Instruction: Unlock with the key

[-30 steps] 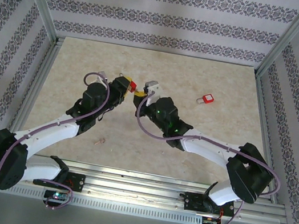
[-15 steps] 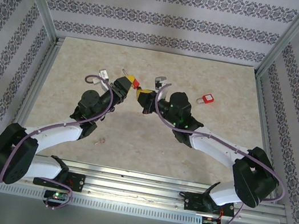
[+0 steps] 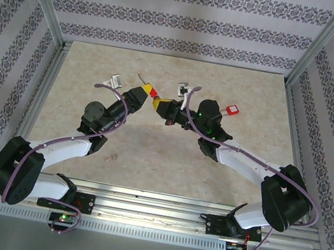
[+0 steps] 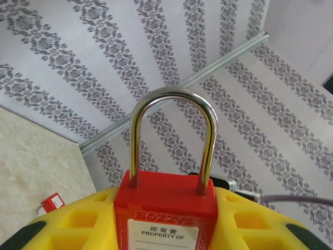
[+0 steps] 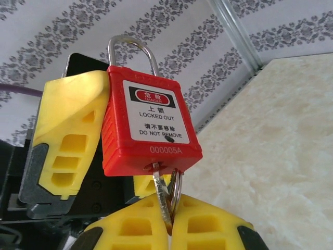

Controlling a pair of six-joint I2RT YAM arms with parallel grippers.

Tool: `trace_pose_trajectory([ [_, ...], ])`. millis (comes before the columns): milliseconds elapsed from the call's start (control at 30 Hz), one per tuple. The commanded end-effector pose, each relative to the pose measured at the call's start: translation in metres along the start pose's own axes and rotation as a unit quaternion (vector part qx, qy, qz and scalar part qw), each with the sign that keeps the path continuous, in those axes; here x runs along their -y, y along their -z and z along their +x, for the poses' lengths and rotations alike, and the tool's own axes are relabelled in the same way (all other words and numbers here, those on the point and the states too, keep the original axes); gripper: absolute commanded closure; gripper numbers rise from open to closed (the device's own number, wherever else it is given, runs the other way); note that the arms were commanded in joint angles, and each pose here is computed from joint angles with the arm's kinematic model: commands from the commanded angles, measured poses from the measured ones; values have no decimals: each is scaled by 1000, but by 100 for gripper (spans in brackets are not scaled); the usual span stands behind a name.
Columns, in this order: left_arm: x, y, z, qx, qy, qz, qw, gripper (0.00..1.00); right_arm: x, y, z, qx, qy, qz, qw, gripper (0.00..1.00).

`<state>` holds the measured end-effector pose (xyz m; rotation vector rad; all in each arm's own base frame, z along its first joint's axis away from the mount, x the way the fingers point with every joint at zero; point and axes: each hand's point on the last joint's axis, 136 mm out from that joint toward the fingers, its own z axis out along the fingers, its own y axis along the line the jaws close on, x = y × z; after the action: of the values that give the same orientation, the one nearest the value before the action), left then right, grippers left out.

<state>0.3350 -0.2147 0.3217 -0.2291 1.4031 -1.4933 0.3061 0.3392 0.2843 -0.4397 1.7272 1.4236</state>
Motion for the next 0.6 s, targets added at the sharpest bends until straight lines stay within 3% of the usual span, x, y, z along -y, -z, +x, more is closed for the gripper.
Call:
trace_pose_trajectory([
  [0,90,15,48,-146,-66,180,971,100,10,3,-54,84,-13,6,996,100],
  [567,92,16,40,-164,-126,169,964,100,2,15,-65,73,-46,-46,995,100],
])
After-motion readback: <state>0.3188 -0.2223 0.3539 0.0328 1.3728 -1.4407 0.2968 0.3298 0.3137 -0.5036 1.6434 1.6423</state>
